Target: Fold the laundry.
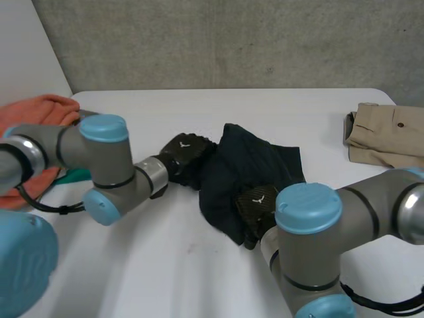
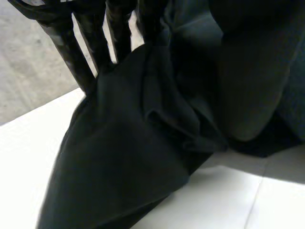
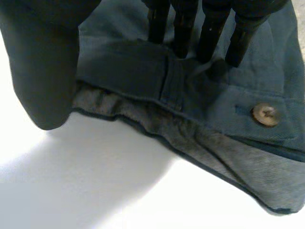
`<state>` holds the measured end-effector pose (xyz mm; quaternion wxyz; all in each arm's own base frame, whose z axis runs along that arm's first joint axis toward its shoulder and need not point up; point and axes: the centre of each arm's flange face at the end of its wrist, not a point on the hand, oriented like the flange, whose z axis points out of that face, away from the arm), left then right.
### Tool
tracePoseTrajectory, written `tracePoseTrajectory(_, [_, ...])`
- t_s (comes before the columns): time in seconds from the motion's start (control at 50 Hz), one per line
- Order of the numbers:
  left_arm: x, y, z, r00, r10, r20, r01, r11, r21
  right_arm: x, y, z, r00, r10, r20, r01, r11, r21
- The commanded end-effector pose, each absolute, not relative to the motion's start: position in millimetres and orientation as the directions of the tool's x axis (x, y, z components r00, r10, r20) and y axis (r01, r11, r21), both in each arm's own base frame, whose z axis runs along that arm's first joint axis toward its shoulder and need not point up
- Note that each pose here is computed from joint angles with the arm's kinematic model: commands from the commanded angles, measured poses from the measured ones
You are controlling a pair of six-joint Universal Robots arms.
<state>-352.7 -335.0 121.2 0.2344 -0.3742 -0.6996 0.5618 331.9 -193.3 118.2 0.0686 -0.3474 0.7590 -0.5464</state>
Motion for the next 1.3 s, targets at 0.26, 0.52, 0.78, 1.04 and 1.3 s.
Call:
tracePoseTrajectory(0.26, [-329.0, -315.6, 299.3, -0.767, 0.598, -0.234, 0.141, -0.198, -0.970, 262.8, -267.5, 291.9, -0.902, -0.279, 0.329, -0.299, -0.144, -0.943])
tracePoseTrajectory(0.52, [-307.4, -268.4, 346.8, -0.741, 0.632, -0.226, 0.169, -0.151, -0.974, 231.4, -290.5, 348.9, -0.859, -0.309, 0.407, -0.398, -0.094, -0.912])
tracePoseTrajectory(0.78, [-347.9, -332.4, 262.8, -0.697, 0.629, -0.344, 0.286, -0.197, -0.938, 254.7, -355.4, 276.1, -0.842, -0.379, 0.383, -0.416, 0.005, -0.909])
tracePoseTrajectory(1.04, [-373.0, -359.2, 253.2, -0.733, 0.569, -0.373, 0.158, -0.392, -0.906, 262.3, -387.7, 241.1, -0.889, -0.306, 0.341, -0.348, -0.034, -0.937])
tracePoseTrajectory(1.3, [-360.1, -359.7, 223.0, -0.809, 0.476, -0.345, 0.240, -0.268, -0.933, 251.8, -371.2, 248.4, -0.886, -0.307, 0.346, -0.370, 0.022, -0.929])
